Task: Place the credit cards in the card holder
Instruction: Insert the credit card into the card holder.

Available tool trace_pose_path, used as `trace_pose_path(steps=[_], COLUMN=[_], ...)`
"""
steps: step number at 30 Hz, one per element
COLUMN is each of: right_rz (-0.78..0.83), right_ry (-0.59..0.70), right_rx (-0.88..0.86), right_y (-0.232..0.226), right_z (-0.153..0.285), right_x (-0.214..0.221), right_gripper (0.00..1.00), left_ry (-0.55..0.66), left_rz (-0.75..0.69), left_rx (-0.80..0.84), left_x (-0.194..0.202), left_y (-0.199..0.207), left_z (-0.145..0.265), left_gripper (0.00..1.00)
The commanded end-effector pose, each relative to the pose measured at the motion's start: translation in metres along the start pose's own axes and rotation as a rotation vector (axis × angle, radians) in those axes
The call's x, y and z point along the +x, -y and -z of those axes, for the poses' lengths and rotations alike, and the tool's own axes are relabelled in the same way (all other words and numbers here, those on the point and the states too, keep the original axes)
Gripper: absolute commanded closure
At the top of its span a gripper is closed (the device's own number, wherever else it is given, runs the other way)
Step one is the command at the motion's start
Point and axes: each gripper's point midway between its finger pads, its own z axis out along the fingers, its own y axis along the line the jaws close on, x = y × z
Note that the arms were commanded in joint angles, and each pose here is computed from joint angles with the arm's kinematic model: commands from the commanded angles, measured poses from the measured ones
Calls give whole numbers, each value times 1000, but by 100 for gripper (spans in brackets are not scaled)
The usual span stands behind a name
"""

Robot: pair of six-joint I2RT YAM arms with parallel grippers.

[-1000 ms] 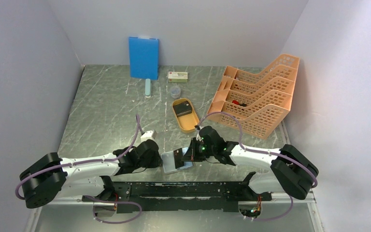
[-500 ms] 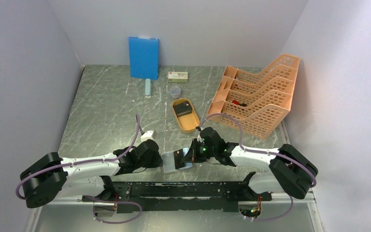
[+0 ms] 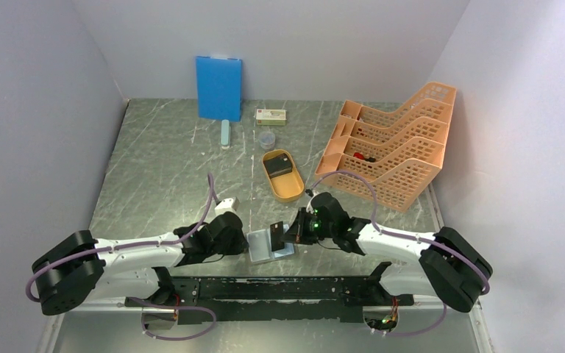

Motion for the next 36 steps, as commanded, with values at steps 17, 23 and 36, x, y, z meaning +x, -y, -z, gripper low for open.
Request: trace_pose_path(steps=[17, 23, 36], right_rz=[-35, -53, -96], right_ry=[-8, -37, -57], right_rx=[-54, -52, -94], right_y=[-6, -1, -3], right_z=[-1, -5, -7], right_x=[3, 10, 16], right_gripper=[100, 100, 100], left_ry=[-44, -49, -49], left_rz=[-46, -45, -39], left_rx=[-123, -122, -121], left_x=[15, 16, 18], left_y=[-35, -35, -37], left_z=[-3, -3, -3], left_gripper=[87, 88, 88])
